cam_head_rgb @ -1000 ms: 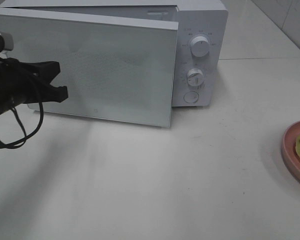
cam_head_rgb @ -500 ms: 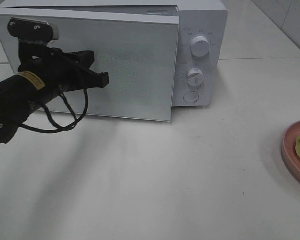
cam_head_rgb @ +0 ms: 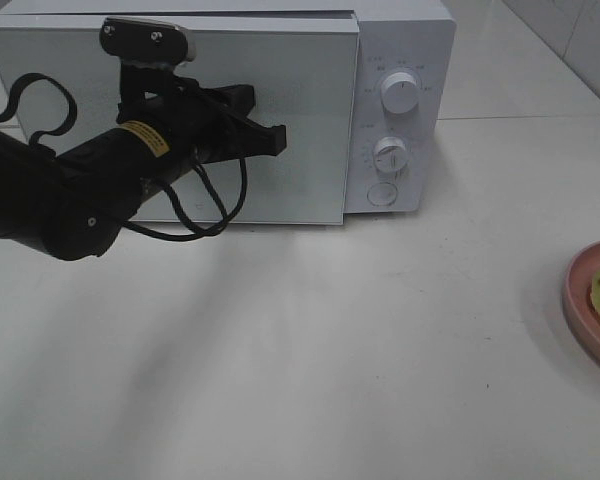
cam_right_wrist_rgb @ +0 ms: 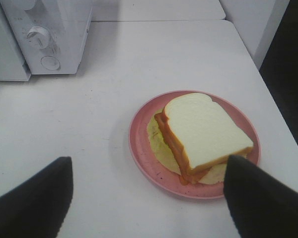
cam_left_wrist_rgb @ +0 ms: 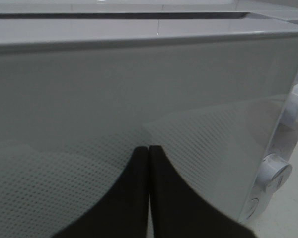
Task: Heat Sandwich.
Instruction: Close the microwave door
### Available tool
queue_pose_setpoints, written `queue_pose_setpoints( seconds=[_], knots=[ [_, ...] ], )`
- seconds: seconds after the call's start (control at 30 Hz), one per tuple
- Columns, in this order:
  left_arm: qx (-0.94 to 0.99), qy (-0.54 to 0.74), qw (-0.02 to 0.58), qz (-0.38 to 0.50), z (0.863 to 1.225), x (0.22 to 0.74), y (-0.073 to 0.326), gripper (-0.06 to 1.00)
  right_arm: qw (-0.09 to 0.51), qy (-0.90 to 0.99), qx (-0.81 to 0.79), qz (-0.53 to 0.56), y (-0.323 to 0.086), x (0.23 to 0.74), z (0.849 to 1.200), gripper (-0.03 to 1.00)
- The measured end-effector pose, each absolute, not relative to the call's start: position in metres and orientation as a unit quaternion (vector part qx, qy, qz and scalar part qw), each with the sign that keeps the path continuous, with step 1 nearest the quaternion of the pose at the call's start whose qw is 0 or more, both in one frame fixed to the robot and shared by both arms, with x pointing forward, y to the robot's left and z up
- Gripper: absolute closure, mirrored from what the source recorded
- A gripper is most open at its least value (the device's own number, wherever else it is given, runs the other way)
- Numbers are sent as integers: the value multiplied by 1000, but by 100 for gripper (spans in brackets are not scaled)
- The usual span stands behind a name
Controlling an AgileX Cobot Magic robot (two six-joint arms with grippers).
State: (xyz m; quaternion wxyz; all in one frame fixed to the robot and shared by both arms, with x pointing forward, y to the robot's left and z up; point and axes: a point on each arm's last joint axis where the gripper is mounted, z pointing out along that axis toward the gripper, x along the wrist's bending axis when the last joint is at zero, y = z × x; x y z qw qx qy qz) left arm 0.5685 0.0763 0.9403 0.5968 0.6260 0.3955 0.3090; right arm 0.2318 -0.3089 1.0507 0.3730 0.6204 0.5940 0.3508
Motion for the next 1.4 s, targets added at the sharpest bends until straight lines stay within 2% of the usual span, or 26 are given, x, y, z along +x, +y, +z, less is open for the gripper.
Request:
queue_pose_setpoints(
  seconds=[0.43, 0.67, 0.9, 1.1, 1.23, 1.3, 1.33, 1.37, 1.4],
  knots=[
    [672, 345, 565, 331, 941, 590, 45, 94, 372, 594, 620, 351, -309, 232, 1051, 21],
    [673, 348, 564, 329, 943, 588, 44, 94, 372, 594, 620, 352, -309, 232, 1051, 21],
    [652, 409, 550, 324, 942, 570, 65, 94, 372, 594, 620, 352, -309, 232, 1051, 21],
    [667, 401, 547, 308, 942, 545, 63, 94, 372, 594, 620, 352, -309, 232, 1051, 21],
    [698, 402, 522, 279, 939, 529, 62, 93, 372, 594, 620, 352, -309, 232, 1051, 21],
    [725, 410, 493, 251, 940, 522, 63, 83, 372, 594, 620, 352, -309, 232, 1051, 21],
    [736, 414, 480, 239, 939, 519, 64, 61, 372, 594, 620, 352, -309, 232, 1051, 21],
    [746, 417, 468, 227, 940, 517, 65, 46, 372, 594, 620, 352, -309, 232, 1051, 21],
    [746, 417, 468, 227, 940, 517, 65, 46, 372, 594, 620, 352, -309, 232, 1051, 21]
  ],
)
